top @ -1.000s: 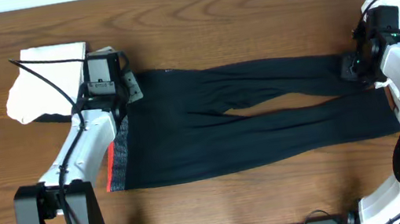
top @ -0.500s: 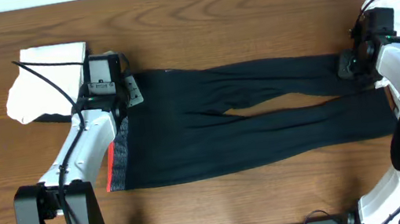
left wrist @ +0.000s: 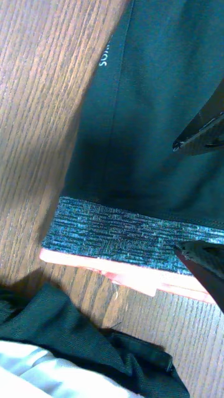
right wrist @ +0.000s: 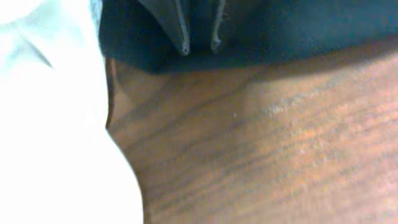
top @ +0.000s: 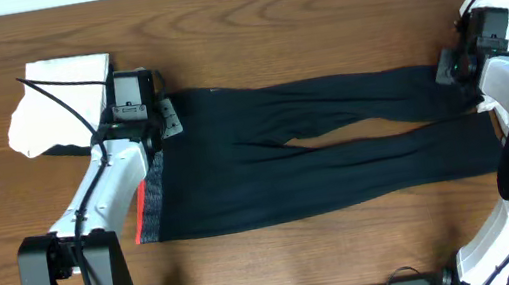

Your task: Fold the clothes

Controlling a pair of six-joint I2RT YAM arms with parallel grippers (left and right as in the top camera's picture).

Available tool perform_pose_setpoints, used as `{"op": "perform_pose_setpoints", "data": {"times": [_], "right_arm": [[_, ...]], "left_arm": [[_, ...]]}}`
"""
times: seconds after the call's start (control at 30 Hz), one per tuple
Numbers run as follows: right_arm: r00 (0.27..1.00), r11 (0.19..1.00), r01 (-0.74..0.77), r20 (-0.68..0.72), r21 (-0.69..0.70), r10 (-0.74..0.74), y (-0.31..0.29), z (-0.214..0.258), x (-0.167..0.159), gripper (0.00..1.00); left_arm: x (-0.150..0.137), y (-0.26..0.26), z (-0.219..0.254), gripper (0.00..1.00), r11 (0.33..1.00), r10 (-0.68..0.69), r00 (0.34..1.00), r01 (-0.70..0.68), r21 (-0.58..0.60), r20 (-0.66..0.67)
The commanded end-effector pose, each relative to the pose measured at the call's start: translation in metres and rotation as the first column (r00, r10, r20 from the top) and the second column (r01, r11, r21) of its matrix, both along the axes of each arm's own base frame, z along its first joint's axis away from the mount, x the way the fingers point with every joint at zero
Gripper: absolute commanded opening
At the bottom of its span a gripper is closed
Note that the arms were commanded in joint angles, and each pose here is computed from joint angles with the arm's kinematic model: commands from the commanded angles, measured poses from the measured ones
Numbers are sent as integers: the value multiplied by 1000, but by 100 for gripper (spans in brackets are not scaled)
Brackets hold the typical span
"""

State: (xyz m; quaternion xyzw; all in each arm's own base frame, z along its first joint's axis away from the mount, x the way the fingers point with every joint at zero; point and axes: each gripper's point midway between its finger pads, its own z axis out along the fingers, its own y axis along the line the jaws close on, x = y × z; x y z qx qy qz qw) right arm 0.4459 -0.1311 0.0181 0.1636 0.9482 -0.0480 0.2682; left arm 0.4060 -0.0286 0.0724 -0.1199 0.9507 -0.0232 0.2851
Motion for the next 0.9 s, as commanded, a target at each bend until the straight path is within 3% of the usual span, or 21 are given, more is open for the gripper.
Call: {"op": "perform_pose_setpoints", "data": {"times": [0.0, 0.27, 0.43, 0.57, 0.87], "right_arm": [[999, 1000, 17, 30, -20, -16, -12, 5, 4, 18], [994, 996, 87, 73, -26, -85, -30, 70, -23, 31], [975, 967, 220, 12, 127, -223, -17, 98, -70, 36], [976, 949, 211, -103, 233, -192, 13, 101, -105, 41], [877, 858, 423, -369, 291, -308, 36, 62, -169, 40]], "left_arm": [[0, 4, 4, 47, 1000, 4, 1000, -4, 3, 5], [-19, 6, 58, 48, 998, 50, 995, -47, -37, 84], [-50, 9, 93, 49, 977, 176, 979, -162, -136, 98], [-88, 12, 87, 70, 961, 235, 972, -235, -145, -17], [-173, 20, 55, 72, 954, 270, 894, -299, -27, -358]]}}
